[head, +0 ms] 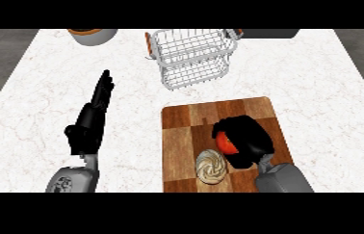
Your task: Pick the tomato from the cutting board and place it in the tiered basket
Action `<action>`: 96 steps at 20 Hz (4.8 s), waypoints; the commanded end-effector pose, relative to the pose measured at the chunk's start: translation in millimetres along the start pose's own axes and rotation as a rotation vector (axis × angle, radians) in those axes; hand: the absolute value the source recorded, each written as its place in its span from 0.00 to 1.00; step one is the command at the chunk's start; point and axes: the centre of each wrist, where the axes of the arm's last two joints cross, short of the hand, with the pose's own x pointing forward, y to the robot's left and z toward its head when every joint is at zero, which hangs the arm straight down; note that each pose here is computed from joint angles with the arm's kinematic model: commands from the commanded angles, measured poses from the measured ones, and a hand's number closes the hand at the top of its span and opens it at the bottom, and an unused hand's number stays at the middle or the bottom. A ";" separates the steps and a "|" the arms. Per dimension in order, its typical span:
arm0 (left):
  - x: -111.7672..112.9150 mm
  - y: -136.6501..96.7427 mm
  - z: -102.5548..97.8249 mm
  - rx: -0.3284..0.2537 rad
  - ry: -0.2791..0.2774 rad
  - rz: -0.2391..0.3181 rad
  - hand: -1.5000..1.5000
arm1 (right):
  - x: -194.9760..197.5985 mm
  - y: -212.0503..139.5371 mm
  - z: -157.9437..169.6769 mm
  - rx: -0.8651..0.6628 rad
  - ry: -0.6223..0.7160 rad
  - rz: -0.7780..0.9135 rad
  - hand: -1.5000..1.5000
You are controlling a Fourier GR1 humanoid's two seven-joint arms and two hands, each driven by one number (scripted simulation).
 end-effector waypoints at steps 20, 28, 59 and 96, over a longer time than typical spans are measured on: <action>5.3 -16.0 -8.6 -0.041 -0.001 -0.006 0.50 | 156.2 -23.1 -34.6 -0.161 0.454 0.370 1.00; 9.0 -21.1 -7.3 -0.025 0.034 0.009 0.50 | 204.4 -109.9 -4.3 -0.417 0.448 0.294 1.00; 3.6 -7.6 -9.8 -0.017 0.015 0.010 0.50 | 186.7 -257.4 -77.0 -0.568 0.487 0.065 1.00; -5.9 21.3 17.8 0.062 0.040 -0.002 0.50 | -53.5 -245.1 69.8 -0.971 0.562 -0.849 0.00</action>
